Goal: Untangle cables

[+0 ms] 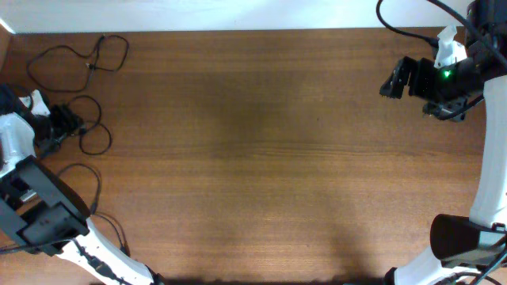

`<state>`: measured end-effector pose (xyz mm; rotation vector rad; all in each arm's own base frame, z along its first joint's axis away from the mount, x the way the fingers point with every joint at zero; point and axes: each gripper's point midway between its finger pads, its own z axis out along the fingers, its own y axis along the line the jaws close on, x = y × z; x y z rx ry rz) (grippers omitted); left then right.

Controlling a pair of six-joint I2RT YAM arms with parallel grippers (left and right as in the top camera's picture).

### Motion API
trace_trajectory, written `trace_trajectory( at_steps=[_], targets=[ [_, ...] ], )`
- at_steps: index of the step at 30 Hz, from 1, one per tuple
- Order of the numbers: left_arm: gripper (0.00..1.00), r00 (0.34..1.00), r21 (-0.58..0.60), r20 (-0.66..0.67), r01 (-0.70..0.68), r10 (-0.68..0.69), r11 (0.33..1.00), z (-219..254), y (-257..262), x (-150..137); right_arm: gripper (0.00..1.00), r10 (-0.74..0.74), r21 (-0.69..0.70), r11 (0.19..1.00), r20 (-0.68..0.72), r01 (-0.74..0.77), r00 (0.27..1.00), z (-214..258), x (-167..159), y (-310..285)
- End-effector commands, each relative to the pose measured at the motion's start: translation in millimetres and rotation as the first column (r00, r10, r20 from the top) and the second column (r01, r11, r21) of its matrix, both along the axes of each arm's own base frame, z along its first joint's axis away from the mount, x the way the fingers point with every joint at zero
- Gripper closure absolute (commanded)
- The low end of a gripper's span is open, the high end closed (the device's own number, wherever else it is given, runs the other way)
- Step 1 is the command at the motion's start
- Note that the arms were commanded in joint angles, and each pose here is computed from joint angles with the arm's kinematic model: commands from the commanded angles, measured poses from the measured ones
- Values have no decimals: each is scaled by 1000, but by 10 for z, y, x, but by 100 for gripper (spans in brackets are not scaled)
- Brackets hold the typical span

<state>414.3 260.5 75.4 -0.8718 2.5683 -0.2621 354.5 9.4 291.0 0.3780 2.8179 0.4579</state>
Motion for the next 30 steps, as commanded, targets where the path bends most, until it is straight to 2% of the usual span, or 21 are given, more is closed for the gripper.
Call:
trace_trajectory(
  at_steps=[1, 4, 8, 13, 15, 18, 20, 26, 28, 30],
  targets=[
    [1, 996, -55, -45, -78, 76, 995, 236, -17, -43, 2, -2, 0, 1000, -16, 2, 1000, -43, 17, 10],
    [1, 978, -94, -133, -172, 158, 981, 170, -72, -207, 2, -3, 0, 1000, -19, 3, 1000, -46, 10, 10],
    [1, 892, 31, -337, -310, 302, 950, -92, 36, -671, 2, -2, 0, 1000, -18, 2, 1000, -45, 12, 11],
    [1, 765, 71, -449, -486, 463, 871, -417, -52, -1003, 2, -2, 0, 1000, -17, 2, 1000, -44, 14, 10],
    [3, 745, 85, -453, -510, 489, 856, -579, -68, -1061, 2, -2, -1, 1000, -21, 2, 1000, -47, 7, 10],
    [16, 750, 86, -444, -509, 490, 857, -737, -85, -1082, 2, -2, 0, 1000, -22, 2, 1000, -47, 4, 10],
    [38, 751, 86, -442, -509, 491, 857, -804, -99, -1099, 2, -2, 0, 1000, -21, 2, 1000, -46, 6, 11],
    [76, 746, 84, -455, -508, 486, 857, -865, -138, -1149, 2, -3, -1, 1000, -17, 3, 1000, -44, 14, 10],
    [84, 741, 81, -468, -507, 481, 858, -865, -163, -1175, 2, -3, -1, 1000, -12, 3, 1000, -41, 26, 8],
    [85, 731, 77, -492, -505, 473, 860, -862, -208, -1225, 2, -2, -1, 1000, -10, 2, 1000, -40, 31, 8]
  ],
)
